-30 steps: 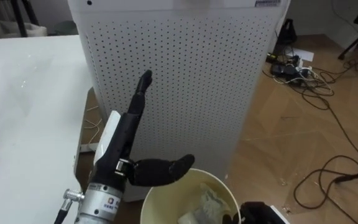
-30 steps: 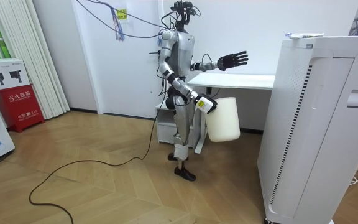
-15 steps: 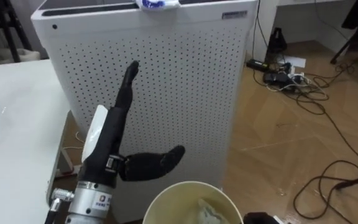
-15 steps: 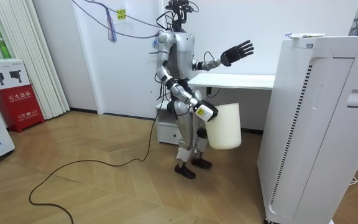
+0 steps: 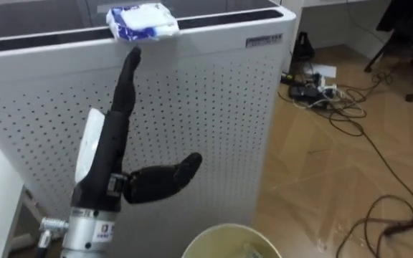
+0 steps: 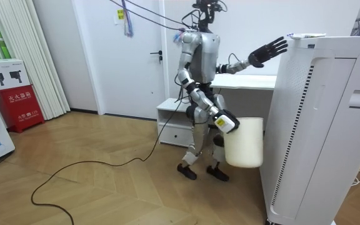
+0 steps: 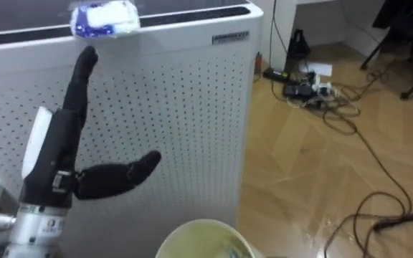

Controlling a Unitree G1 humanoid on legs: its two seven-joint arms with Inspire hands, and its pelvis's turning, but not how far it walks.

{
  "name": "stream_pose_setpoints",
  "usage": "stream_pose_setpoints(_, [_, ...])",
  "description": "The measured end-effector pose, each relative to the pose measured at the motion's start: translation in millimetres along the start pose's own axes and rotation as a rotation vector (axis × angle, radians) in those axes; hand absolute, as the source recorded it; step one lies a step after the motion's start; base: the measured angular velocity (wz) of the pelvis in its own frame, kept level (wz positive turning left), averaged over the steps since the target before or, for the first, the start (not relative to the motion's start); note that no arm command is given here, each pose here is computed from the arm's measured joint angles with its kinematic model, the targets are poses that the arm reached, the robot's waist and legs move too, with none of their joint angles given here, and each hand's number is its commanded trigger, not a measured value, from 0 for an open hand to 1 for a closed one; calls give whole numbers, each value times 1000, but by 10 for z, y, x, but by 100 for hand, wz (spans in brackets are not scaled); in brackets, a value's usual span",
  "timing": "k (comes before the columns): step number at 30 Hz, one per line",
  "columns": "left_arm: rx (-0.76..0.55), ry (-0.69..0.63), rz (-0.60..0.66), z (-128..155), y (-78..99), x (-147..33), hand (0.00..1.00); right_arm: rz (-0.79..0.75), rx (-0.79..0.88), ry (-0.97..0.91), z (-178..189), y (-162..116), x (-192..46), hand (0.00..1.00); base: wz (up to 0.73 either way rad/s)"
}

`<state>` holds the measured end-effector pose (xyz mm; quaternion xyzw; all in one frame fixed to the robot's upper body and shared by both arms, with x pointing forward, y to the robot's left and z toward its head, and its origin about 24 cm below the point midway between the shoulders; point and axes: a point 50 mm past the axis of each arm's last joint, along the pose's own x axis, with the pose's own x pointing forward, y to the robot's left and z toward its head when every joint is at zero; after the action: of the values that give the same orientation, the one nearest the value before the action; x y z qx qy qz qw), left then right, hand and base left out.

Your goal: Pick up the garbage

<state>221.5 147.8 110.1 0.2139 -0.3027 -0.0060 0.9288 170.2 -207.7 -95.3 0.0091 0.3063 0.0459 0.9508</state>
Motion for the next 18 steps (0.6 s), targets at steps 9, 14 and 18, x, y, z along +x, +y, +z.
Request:
stream_pose_setpoints(9, [95, -97, 179, 113, 195, 14, 0, 0, -33, 22, -46, 21, -14, 100, 26])
stream_pose_setpoints(14, [140, -113, 237, 110, 242, -3, 0, 26, -69, 36, -73, 64, -11, 100, 23])
stream_pose_setpoints(18, [145, -122, 268, 121, 262, -4, 0, 24, -74, 35, -63, 13, -20, 100, 4])
